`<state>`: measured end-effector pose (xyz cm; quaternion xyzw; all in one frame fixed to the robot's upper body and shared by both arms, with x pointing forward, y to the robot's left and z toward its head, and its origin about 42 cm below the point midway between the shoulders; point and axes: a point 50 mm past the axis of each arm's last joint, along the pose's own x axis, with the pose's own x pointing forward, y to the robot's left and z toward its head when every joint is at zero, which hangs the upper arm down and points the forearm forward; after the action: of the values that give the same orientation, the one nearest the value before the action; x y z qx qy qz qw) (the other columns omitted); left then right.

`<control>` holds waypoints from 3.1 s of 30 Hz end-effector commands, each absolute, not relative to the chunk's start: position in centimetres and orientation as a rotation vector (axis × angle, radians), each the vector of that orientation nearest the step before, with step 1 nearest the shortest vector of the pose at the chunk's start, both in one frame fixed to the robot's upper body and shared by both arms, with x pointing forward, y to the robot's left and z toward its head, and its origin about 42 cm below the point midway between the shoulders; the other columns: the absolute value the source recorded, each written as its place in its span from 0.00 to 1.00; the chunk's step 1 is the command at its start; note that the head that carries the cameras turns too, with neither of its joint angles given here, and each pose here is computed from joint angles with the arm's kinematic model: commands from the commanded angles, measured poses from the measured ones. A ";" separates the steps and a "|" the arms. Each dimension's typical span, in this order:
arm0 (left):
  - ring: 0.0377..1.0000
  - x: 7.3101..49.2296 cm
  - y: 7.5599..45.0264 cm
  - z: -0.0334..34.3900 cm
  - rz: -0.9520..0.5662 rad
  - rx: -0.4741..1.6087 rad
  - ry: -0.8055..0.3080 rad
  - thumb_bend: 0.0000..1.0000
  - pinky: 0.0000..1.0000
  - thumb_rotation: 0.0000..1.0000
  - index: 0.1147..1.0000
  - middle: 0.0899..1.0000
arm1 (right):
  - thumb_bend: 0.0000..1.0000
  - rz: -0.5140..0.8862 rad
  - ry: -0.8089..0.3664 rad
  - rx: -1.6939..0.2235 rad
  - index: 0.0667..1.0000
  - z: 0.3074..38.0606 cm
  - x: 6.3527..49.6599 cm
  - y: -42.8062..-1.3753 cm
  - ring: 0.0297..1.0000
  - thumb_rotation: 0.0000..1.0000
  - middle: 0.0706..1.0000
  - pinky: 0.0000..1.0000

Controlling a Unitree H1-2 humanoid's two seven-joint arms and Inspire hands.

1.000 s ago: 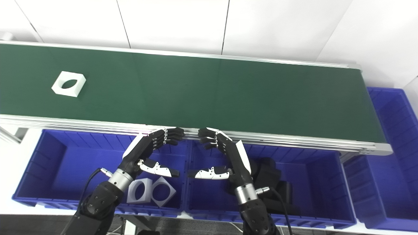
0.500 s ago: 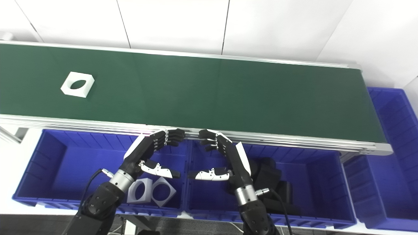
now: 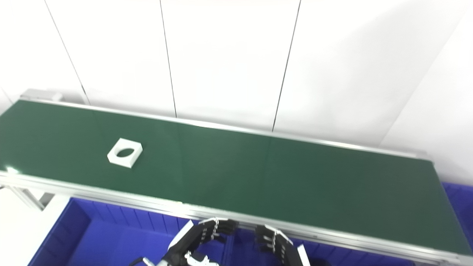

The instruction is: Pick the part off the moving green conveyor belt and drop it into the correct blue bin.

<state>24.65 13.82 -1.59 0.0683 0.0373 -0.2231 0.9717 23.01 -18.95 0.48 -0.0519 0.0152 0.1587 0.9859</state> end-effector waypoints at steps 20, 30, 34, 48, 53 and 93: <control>0.77 25.5 13.1 -1.2 -0.458 0.166 0.031 1.00 0.76 0.22 0.72 0.75 | 0.93 0.328 -0.056 -0.083 0.70 1.6 24.2 -18.8 0.70 0.11 0.73 0.64; 0.76 25.4 13.1 -0.7 -0.466 0.166 0.010 1.00 0.75 0.23 0.72 0.74 | 0.92 0.326 -0.054 -0.081 0.71 1.6 24.3 -18.7 0.71 0.11 0.73 0.65; 0.74 24.9 12.9 1.0 -0.480 0.148 -0.057 1.00 0.71 0.26 0.72 0.73 | 0.91 0.330 -0.051 -0.073 0.71 1.5 24.5 -18.6 0.71 0.10 0.73 0.65; 0.69 23.3 11.5 10.1 -0.590 0.028 -0.388 1.00 0.64 0.26 0.71 0.71 | 0.89 0.333 -0.040 -0.068 0.70 1.2 25.9 -17.9 0.71 0.12 0.74 0.63; 0.69 23.5 11.7 13.2 -0.631 0.000 -0.498 1.00 0.63 0.21 0.72 0.72 | 0.88 0.332 -0.032 -0.054 0.71 1.0 25.9 -17.6 0.71 0.12 0.75 0.64; 0.76 45.1 16.8 17.9 -0.523 1.216 -0.507 1.00 0.64 0.17 0.79 0.82 | 0.91 0.320 -0.022 -0.048 0.71 0.7 25.3 -16.3 0.70 0.11 0.73 0.64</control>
<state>43.31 17.40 14.87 0.5560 -0.1969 -0.2713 0.7606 24.61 -16.76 -0.74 -0.0288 0.0356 0.1613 0.9858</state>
